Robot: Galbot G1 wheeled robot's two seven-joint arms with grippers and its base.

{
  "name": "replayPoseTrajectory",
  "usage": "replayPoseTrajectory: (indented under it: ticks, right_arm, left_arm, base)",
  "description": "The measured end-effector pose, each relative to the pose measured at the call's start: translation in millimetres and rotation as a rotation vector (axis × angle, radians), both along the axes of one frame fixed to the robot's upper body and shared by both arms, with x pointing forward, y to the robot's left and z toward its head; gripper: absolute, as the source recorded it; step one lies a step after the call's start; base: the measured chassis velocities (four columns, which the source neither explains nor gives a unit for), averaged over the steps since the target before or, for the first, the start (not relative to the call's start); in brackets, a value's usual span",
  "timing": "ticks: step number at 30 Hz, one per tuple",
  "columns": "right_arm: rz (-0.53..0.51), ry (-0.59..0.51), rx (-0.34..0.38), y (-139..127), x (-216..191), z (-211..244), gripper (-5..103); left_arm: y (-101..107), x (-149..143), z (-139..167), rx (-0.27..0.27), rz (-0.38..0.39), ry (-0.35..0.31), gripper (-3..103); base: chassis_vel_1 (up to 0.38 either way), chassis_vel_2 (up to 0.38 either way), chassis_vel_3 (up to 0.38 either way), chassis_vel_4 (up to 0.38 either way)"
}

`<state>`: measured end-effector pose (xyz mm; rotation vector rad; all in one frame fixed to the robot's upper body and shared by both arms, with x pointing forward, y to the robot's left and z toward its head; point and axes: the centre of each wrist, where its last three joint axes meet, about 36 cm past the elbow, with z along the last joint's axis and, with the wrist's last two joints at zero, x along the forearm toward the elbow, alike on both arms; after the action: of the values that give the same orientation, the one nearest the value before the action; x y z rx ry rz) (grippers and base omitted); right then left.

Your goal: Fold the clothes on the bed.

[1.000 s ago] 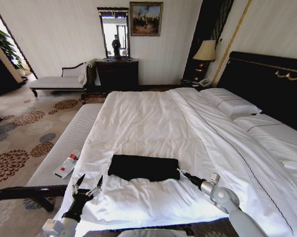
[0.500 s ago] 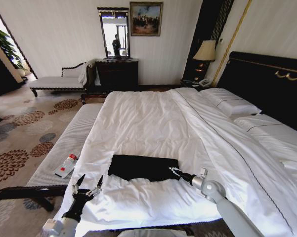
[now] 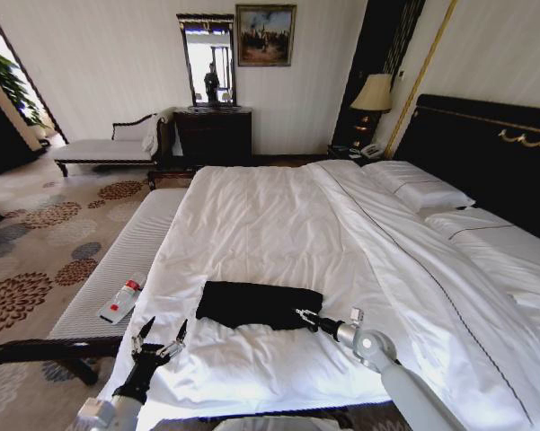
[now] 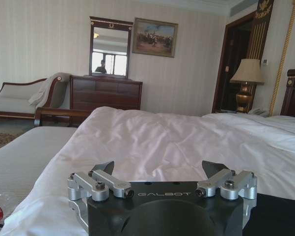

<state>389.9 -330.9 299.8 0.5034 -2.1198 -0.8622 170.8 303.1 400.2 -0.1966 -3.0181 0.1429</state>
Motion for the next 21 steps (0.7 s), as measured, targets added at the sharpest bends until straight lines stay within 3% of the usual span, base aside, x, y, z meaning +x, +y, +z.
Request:
replayPoseTrajectory:
  ticks: [1,4,6,13,17,21]
  right_arm:
    - [0.000,0.000,0.000,0.0,0.0,0.0,63]
    - [-0.001,-0.007,-0.012,0.4,-1.3,0.5,46]
    - [-0.002,-0.010,-0.014,0.4,-1.4,1.1,46]
    - [-0.010,-0.021,-0.032,3.6,-2.6,0.4,14]
    - [-0.014,-0.028,-0.040,3.4,-3.7,0.5,5]
    - [-0.021,-0.051,-0.076,2.6,-7.4,0.1,5]
  left_arm:
    - [0.0,0.0,0.0,0.000,0.000,0.000,100]
    - [0.0,0.0,0.0,0.000,0.000,0.000,100]
    - [0.0,0.0,0.0,0.000,0.000,0.000,100]
    - [0.0,0.0,0.0,0.000,0.000,0.000,100]
    - [0.0,0.0,0.0,0.000,0.000,0.000,100]
    - [0.0,0.0,0.0,0.000,0.001,0.000,100]
  base:
    - [0.000,0.000,0.000,0.000]
    - [0.000,0.000,0.000,0.000]
    - [0.000,0.000,0.000,0.000]
    - [0.000,0.000,0.000,0.000]
    - [0.000,0.000,0.000,0.000]
    - [0.000,0.000,0.000,0.000]
